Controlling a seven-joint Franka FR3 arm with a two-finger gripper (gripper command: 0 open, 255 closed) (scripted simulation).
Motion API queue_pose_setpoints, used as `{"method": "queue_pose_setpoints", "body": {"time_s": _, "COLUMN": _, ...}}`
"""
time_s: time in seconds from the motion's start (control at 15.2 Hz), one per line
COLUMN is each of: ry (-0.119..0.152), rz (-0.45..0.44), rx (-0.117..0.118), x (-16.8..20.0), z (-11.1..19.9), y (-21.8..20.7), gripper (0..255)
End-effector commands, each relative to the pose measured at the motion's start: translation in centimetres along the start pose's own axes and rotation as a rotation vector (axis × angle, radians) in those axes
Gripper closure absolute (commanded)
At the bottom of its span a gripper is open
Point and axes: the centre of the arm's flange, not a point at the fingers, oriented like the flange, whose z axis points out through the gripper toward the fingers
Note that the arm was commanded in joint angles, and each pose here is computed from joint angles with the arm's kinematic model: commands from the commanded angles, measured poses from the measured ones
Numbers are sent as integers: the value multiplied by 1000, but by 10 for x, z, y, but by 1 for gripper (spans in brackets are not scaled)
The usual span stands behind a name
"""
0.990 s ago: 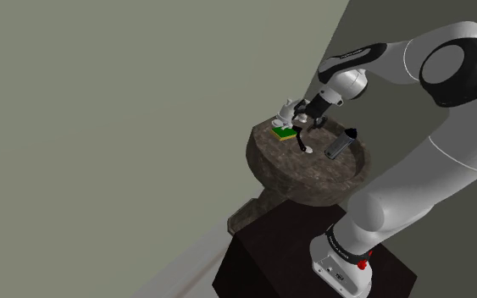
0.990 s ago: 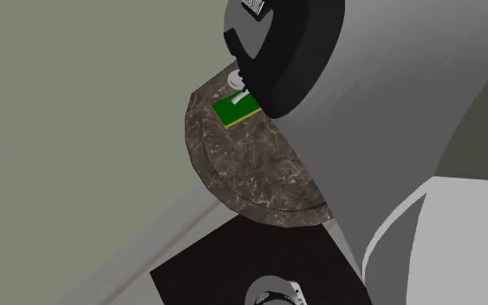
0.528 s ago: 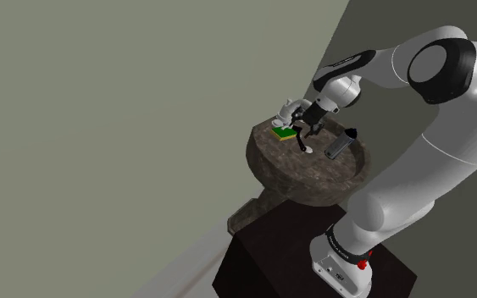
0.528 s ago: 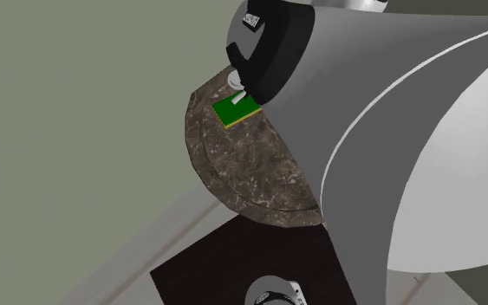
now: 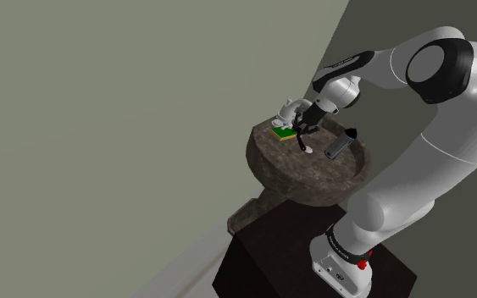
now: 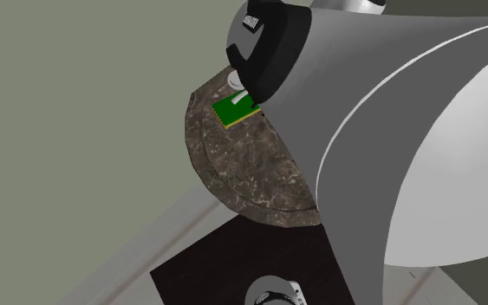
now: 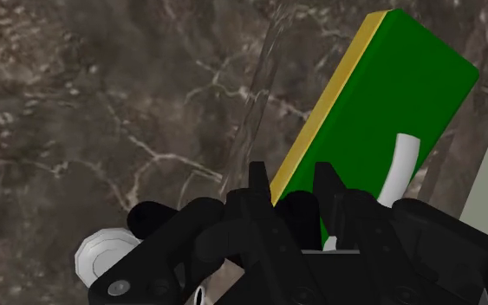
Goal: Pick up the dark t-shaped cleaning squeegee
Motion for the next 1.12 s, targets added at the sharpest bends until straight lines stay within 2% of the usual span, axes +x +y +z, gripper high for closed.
{"method": "queue_pose_setpoints", "body": {"time_s": 0.0, "ry": 0, "rz": 0, "rx": 0, "x": 0, "z": 0, "y": 0, "gripper": 255}}
{"method": "queue_pose_setpoints", "body": {"time_s": 0.13, "ry": 0, "rz": 0, "rx": 0, "x": -1, "z": 0, "y": 0, "gripper": 255}}
{"method": "queue_pose_setpoints", "body": {"time_s": 1.06, "ry": 0, "rz": 0, "rx": 0, "x": -12, "z": -71, "y": -20, "gripper": 255}}
